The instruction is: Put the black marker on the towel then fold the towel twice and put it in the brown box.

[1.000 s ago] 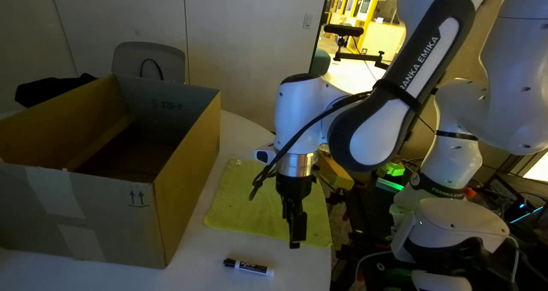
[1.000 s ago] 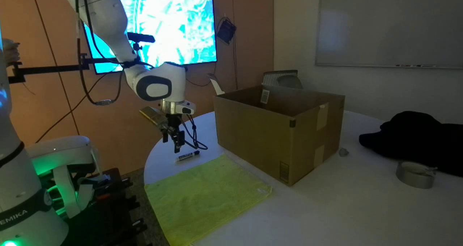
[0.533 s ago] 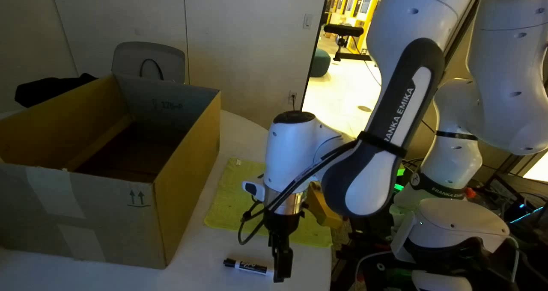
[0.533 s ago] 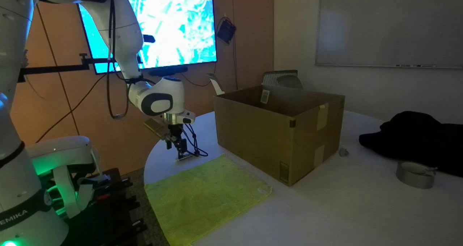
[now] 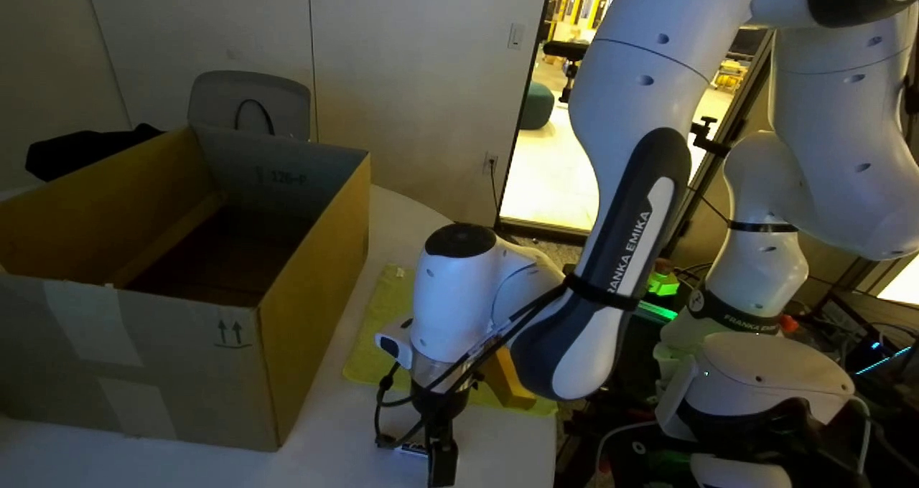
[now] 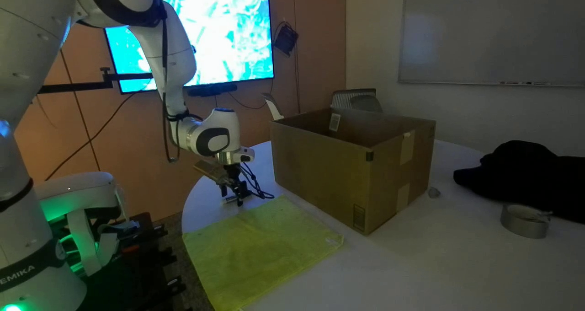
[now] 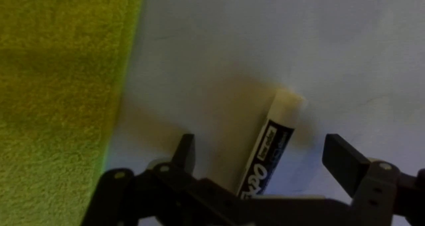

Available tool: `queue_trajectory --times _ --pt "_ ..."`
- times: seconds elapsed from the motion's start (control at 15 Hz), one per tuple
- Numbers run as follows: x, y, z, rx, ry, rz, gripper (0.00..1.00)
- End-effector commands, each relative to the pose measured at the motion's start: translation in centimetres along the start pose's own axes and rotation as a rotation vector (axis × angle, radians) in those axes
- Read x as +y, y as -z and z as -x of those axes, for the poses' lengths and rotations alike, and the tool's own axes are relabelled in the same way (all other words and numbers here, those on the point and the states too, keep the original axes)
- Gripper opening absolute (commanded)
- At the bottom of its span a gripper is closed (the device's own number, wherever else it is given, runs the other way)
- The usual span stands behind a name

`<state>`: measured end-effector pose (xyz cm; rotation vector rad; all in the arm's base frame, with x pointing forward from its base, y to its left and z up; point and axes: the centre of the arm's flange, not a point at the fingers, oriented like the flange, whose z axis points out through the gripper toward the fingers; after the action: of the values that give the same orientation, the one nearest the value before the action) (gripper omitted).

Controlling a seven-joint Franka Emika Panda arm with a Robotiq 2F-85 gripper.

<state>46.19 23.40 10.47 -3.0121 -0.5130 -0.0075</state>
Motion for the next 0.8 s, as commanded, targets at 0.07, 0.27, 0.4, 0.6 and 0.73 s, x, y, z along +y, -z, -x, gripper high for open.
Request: queue_trajectory --times 0.07,0.27,0.4,0.6,0.73 --pt "-1.3 -1.2 -2.0 0.008 0.033 0.067 0.95" --pt "-1.6 -1.0 -2.1 -0.008 0.056 0.102 0.69" --pt "-2.0 -0.6 -2.1 -0.028 0.070 0.123 0.56" --pt "-2.2 0.1 -1.9 -0.088 0.089 0.166 0.31" --pt "-2.1 0.5 -1.7 -0.118 0.095 0.181 0.17"
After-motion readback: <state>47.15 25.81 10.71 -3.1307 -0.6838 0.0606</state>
